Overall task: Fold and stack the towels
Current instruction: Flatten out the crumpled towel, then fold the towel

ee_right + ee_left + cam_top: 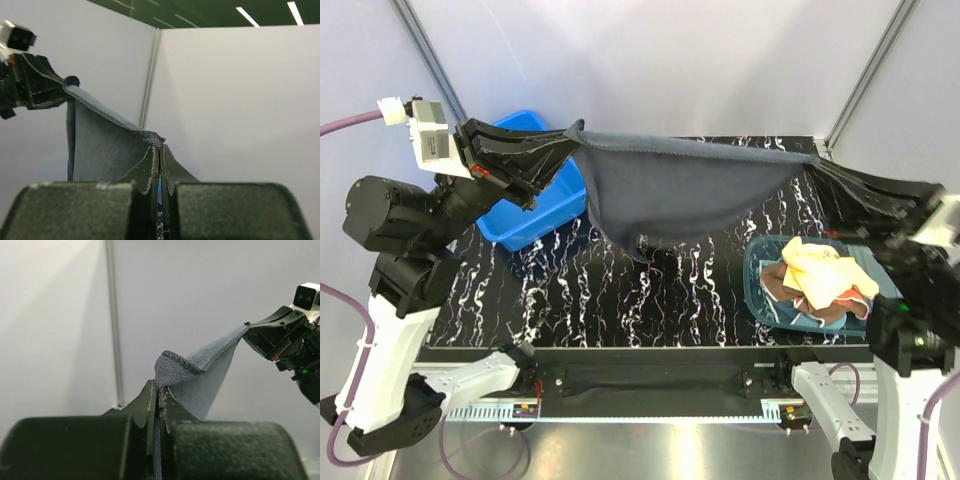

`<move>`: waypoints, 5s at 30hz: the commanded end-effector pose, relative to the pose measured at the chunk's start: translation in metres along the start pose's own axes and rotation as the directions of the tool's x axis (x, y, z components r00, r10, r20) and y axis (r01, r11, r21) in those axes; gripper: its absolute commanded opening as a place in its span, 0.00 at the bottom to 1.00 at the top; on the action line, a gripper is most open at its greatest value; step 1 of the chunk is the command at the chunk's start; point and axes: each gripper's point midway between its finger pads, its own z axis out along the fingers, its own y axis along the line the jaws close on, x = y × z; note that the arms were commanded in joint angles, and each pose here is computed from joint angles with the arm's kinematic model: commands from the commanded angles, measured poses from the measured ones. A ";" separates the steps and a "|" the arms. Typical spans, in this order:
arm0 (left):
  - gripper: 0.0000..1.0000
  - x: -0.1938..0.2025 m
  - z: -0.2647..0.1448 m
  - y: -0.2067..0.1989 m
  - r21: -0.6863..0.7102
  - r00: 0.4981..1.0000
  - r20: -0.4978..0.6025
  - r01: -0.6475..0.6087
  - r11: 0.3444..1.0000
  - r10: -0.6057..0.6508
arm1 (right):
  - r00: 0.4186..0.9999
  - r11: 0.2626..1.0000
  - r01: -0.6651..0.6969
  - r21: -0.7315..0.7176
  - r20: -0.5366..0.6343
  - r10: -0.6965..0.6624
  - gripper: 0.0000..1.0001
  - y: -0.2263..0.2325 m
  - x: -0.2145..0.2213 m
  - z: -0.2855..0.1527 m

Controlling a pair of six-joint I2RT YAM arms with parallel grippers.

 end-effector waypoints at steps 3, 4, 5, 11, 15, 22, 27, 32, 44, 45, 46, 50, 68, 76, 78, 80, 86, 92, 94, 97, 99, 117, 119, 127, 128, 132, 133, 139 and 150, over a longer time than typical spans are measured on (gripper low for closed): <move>0.00 0.002 0.012 -0.011 0.029 0.993 -0.048 0.110 0.994 -0.108 | 0.992 0.991 -0.129 0.037 0.002 0.129 0.00 0.001 -0.009 0.001; 0.00 -0.008 0.013 -0.011 0.028 0.996 -0.030 0.089 0.996 -0.088 | 0.993 0.992 -0.117 0.039 0.020 0.116 0.00 0.002 -0.019 0.003; 0.00 -0.009 0.014 -0.009 0.019 0.996 -0.032 0.084 0.996 -0.084 | 0.993 0.992 -0.117 0.056 0.018 0.117 0.00 -0.002 -0.019 0.004; 0.00 0.031 0.038 0.051 -0.184 0.988 -0.154 -0.021 0.983 -0.008 | 0.998 0.974 -0.052 0.222 -0.020 0.058 0.00 -0.059 0.009 0.021; 0.00 0.084 0.051 0.123 -0.334 0.960 -0.278 -0.085 0.939 -0.012 | 0.992 0.942 -0.015 0.334 -0.113 0.056 0.00 -0.122 0.078 0.039; 0.00 0.160 0.073 0.254 -0.445 0.945 -0.321 -0.088 0.891 -0.067 | 0.955 0.942 -0.068 0.329 -0.251 0.157 0.00 -0.196 0.229 0.076; 0.00 0.255 0.080 0.348 -0.480 0.900 -0.408 -0.070 0.874 -0.152 | 0.912 0.931 -0.144 0.336 -0.319 0.256 0.00 -0.238 0.342 0.086; 0.00 0.320 0.072 0.388 -0.488 0.887 -0.420 -0.042 0.872 -0.192 | 0.881 0.923 -0.226 0.312 -0.339 0.330 0.00 -0.253 0.417 0.081; 0.00 0.370 0.058 0.414 -0.484 0.874 -0.443 -0.049 0.873 -0.197 | 0.874 0.943 -0.193 0.271 -0.390 0.291 0.00 -0.269 0.486 0.064; 0.00 0.369 0.058 0.413 -0.481 0.873 -0.447 -0.053 0.875 -0.193 | 0.872 0.946 -0.191 0.263 -0.396 0.287 0.00 -0.266 0.489 0.060; 0.00 0.369 0.058 0.412 -0.476 0.872 -0.451 -0.055 0.878 -0.190 | 0.877 0.950 -0.183 0.252 -0.394 0.273 0.00 -0.264 0.487 0.059; 0.00 0.355 0.053 0.394 -0.455 0.862 -0.473 -0.061 0.889 -0.183 | 0.884 0.965 -0.137 0.224 -0.412 0.221 0.00 -0.255 0.473 0.052; 0.00 0.358 -0.052 0.269 -0.472 0.767 -0.575 -0.025 0.881 -0.286 | 0.606 0.847 -0.303 0.437 -0.597 0.526 0.00 -0.145 0.457 -0.045; 0.00 0.380 -0.097 0.219 -0.508 0.694 -0.602 0.050 0.860 -0.396 | 0.464 0.770 -0.263 0.581 -0.623 0.629 0.00 -0.086 0.444 -0.105; 0.00 0.395 -0.109 0.202 -0.523 0.666 -0.615 0.056 0.850 -0.422 | 0.440 0.760 -0.267 0.593 -0.626 0.644 0.00 -0.071 0.438 -0.118; 0.00 0.412 -0.119 0.187 -0.540 0.623 -0.637 0.060 0.839 -0.455 | 0.404 0.732 -0.283 0.620 -0.615 0.677 0.00 -0.056 0.435 -0.131; 0.00 0.435 -0.153 0.156 -0.618 0.569 -0.645 0.004 0.786 -0.510 | 0.268 0.708 -0.225 0.670 -0.656 0.706 0.00 -0.025 0.437 -0.177; 0.17 0.451 -0.187 0.140 -0.727 0.543 -0.561 0.036 0.685 -0.624 | 0.154 0.609 -0.186 0.771 -0.590 0.793 0.01 -0.002 0.437 -0.200; 0.20 0.460 -0.198 0.130 -0.741 0.529 -0.558 0.030 0.671 -0.639 | 0.106 0.540 -0.193 0.819 -0.530 0.841 0.04 0.010 0.446 -0.215; 0.25 0.475 -0.212 0.113 -0.769 0.491 -0.538 0.049 0.638 -0.686 | 0.009 0.474 -0.201 0.858 -0.482 0.876 0.08 0.035 0.459 -0.238; 0.36 0.477 -0.216 0.105 -0.777 0.487 -0.527 0.056 0.627 -0.697 | -0.035 0.448 -0.181 0.876 -0.461 0.887 0.13 0.045 0.459 -0.251; 0.57 0.498 -0.144 0.141 -0.750 0.400 -0.602 0.012 0.661 -0.691 | 0.072 0.596 -0.236 0.768 -0.598 0.799 0.41 0.010 0.454 -0.168; 0.54 0.502 -0.143 0.153 -0.780 0.390 -0.587 -0.039 0.624 -0.709 | 0.035 0.634 -0.296 0.715 -0.655 0.755 0.43 0.019 0.471 -0.145; 0.54 0.454 -0.185 0.187 -0.912 0.413 -0.361 0.032 0.409 -0.836 | 0.016 0.773 -0.477 0.419 -0.875 0.484 0.47 0.059 0.556 -0.073; 0.54 0.446 -0.186 0.188 -0.915 0.421 -0.346 0.047 0.402 -0.838 | 0.002 0.767 -0.502 0.400 -0.886 0.463 0.47 0.067 0.563 -0.071; 0.56 0.403 -0.188 0.190 -0.902 0.500 -0.348 0.051 0.428 -0.793 | -0.054 0.750 -0.561 0.349 -0.920 0.388 0.47 0.089 0.591 -0.070; 0.57 0.389 -0.187 0.191 -0.899 0.535 -0.346 0.046 0.436 -0.771 | -0.066 0.746 -0.569 0.346 -0.924 0.378 0.47 0.093 0.598 -0.072; 0.58 0.358 -0.191 0.184 -0.883 0.610 -0.350 0.041 0.468 -0.711 | -0.076 0.720 -0.614 0.323 -0.932 0.354 0.47 0.114 0.605 -0.078; 0.58 0.341 -0.186 0.181 -0.870 0.634 -0.351 0.051 0.490 -0.689 | -0.126 0.690 -0.635 0.347 -0.928 0.350 0.47 0.139 0.615 -0.090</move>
